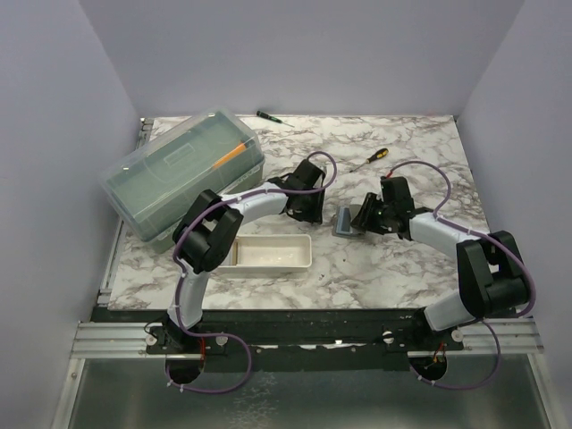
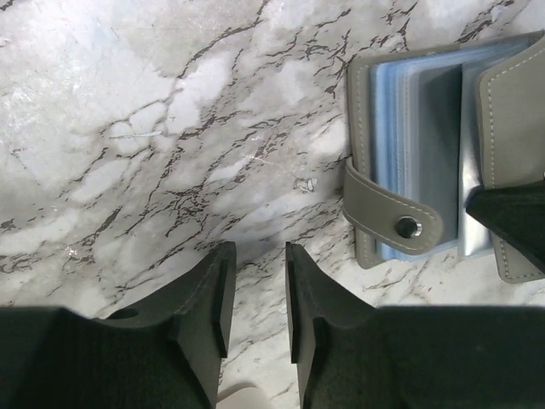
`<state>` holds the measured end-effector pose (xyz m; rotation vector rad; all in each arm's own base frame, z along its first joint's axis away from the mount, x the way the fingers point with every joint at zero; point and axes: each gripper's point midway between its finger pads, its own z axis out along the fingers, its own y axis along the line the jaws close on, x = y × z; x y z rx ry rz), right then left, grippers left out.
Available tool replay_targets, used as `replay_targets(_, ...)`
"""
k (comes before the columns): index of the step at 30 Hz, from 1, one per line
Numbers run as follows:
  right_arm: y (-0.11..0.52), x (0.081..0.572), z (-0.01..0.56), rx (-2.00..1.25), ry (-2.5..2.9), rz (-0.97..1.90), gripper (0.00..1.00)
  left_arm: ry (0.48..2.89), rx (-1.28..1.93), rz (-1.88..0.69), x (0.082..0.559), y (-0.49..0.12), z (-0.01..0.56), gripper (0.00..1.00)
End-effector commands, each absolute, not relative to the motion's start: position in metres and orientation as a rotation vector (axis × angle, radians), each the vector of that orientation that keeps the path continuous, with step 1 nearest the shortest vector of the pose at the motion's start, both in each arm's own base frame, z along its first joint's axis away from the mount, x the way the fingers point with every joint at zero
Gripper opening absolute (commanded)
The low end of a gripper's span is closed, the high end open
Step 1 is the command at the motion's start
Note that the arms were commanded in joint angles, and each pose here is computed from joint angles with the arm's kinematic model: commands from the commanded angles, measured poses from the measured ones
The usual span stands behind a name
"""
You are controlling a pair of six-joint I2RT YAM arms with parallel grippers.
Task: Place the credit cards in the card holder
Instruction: Open the card holder at the center of the board.
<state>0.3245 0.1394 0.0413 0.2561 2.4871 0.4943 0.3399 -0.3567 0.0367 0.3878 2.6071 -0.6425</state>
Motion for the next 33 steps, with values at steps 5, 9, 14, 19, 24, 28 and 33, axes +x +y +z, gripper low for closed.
replay_targets(5, 0.143, 0.324, 0.044, 0.242, 2.471, 0.585, 0.45, 2.577, 0.45, -0.714, 0.341, -0.367, 0.052, 0.42)
replay_targets(9, 0.143, 0.326, 0.044, 0.233, 2.479, 0.573, 0.45, 2.52, 0.461, -0.796, 0.339, -0.374, 0.073, 0.55)
replay_targets(14, 0.146, 0.329, 0.047, 0.211, 2.471, 0.595, 0.45, 2.439, 0.413, -0.793, 0.346, -0.384, 0.087, 0.67)
replay_targets(19, 0.145, 0.33, 0.049, 0.203, 2.47, 0.582, 0.45, 2.402, 0.377, -0.704, 0.349, -0.395, 0.089, 0.77)
replay_targets(24, 0.147, 0.331, 0.052, 0.197, 2.461, 0.598, 0.45, 2.421, 0.407, -0.623, 0.346, -0.401, 0.071, 0.79)
replay_targets(28, 0.149, 0.331, 0.051, 0.198, 2.46, 0.61, 0.45, 2.417, 0.414, -0.468, 0.357, -0.395, 0.058, 0.76)
replay_targets(33, 0.149, 0.329, 0.048, 0.198, 2.467, 0.614, 0.45, 2.389, 0.43, -0.363, 0.369, -0.386, 0.056, 0.65)
